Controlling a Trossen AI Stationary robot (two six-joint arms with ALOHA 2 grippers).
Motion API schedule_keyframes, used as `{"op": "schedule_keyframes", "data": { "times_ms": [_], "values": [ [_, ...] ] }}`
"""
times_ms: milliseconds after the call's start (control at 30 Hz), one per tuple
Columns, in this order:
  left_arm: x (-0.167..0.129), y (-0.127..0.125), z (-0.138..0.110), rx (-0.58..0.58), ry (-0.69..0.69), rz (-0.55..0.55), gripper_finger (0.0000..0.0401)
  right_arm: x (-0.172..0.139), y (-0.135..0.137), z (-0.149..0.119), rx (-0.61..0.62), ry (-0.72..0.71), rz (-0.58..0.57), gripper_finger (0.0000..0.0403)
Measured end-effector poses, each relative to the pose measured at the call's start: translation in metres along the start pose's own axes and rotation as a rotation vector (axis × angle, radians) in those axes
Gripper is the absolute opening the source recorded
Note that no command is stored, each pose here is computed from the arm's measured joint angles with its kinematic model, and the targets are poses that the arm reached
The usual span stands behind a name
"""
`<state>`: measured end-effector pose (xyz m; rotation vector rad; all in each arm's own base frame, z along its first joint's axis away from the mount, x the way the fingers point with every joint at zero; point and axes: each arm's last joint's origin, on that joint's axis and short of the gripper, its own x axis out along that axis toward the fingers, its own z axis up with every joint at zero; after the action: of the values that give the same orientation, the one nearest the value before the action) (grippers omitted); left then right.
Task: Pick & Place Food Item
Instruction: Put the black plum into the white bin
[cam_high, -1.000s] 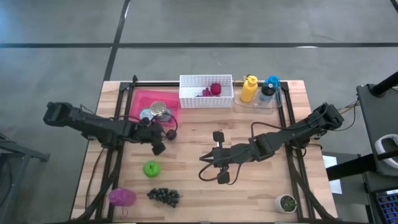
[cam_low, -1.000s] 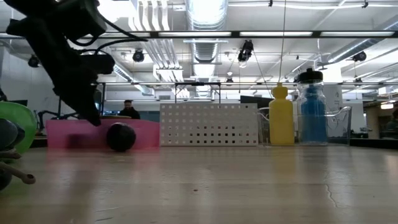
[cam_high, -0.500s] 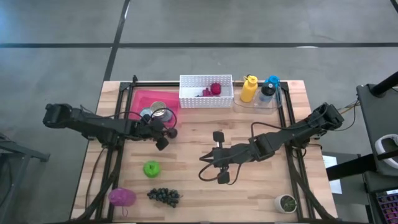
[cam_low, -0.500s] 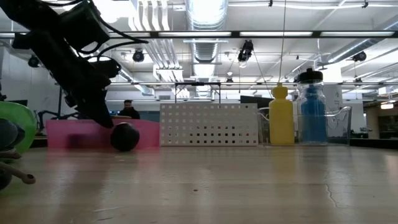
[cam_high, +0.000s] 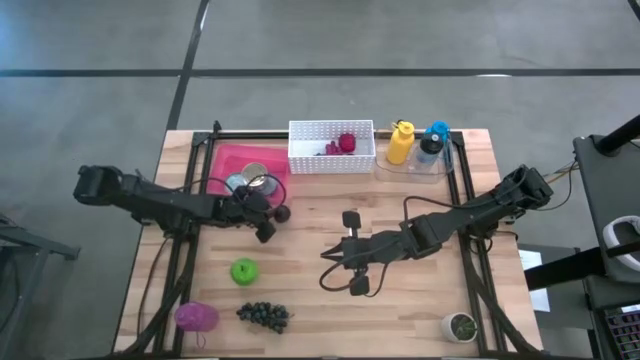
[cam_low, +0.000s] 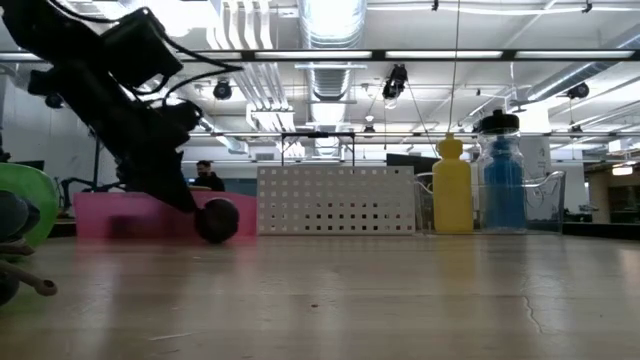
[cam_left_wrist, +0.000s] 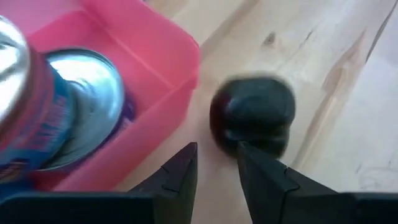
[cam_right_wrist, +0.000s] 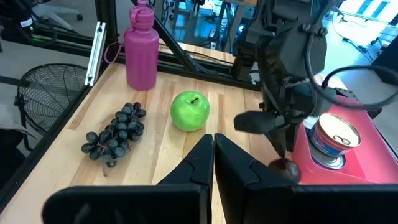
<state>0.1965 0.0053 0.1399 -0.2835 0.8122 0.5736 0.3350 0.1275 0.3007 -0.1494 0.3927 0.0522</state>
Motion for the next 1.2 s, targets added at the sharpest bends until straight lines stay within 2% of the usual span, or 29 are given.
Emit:
{"op": "schedule_keyframes", "data": {
  "times_ms": [300, 733, 900, 1200],
  "values": [
    [0.030, -0.018, 0.002, 0.050, 0.051, -0.031, 0.0118, 0.000, 0.000, 0.000, 0.000, 0.000, 0.000, 0.0008],
    [0.063, -0.060, 0.047, 0.213, 0.035, -0.039, 0.0118, 0.000, 0.000, -0.001, -0.001, 0.002, 0.000, 0.0008],
    [0.058, -0.063, 0.057, 0.233, 0.057, -0.026, 0.0118, 0.000, 0.000, -0.001, -0.002, 0.005, 0.000, 0.0008],
    [0.025, -0.057, 0.072, 0.189, 0.028, -0.042, 0.0118, 0.000, 0.000, -0.002, -0.006, 0.008, -0.002, 0.0008]
  ]
}}
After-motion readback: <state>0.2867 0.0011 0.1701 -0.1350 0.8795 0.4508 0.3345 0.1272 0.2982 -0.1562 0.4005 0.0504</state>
